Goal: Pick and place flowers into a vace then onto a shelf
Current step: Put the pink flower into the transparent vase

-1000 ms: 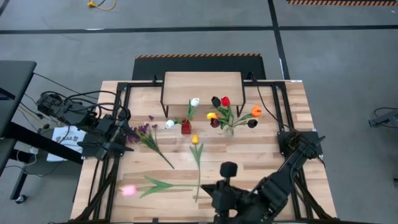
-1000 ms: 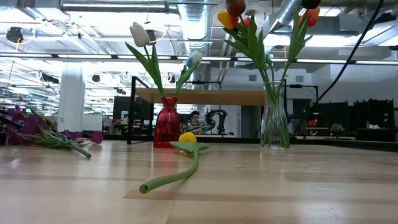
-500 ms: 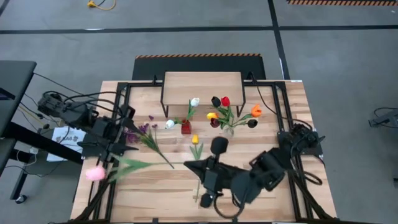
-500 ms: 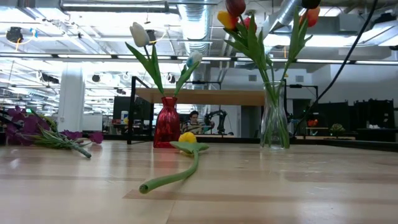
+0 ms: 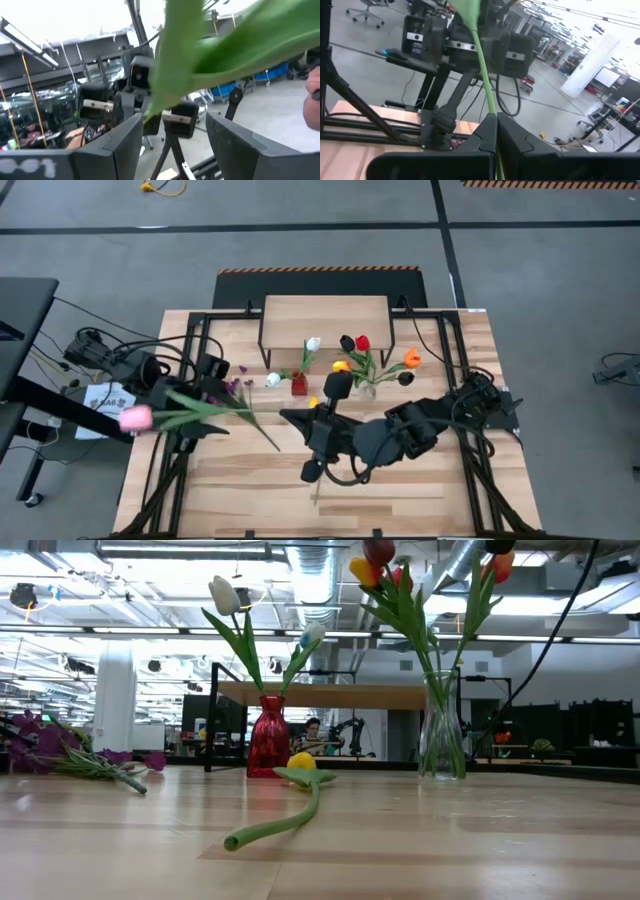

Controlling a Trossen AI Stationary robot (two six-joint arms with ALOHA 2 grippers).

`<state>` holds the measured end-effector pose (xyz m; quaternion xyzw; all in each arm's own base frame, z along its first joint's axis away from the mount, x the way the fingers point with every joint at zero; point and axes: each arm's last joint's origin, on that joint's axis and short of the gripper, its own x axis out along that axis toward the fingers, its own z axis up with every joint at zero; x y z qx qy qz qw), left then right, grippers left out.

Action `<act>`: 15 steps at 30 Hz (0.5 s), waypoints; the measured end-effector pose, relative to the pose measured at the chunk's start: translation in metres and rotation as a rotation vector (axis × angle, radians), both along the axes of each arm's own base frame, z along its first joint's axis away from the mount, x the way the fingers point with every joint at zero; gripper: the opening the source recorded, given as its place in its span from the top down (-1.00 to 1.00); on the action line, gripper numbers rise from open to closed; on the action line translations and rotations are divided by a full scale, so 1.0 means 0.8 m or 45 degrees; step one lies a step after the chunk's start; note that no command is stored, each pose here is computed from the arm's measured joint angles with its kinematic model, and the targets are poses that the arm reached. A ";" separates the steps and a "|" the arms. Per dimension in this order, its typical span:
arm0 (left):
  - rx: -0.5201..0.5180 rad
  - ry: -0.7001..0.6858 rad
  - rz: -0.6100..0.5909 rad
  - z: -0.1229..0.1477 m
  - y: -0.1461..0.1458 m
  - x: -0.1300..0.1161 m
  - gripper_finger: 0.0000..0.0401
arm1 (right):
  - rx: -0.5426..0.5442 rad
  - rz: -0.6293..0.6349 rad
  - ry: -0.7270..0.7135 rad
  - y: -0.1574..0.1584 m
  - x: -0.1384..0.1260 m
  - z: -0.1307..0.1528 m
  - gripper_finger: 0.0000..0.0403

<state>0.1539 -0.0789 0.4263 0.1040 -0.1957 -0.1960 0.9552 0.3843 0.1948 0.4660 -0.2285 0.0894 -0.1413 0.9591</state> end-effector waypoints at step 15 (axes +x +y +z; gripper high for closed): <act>-0.061 -0.115 0.001 0.012 0.004 -0.007 -0.02 | -0.016 -0.005 0.024 0.000 0.000 -0.002 1.00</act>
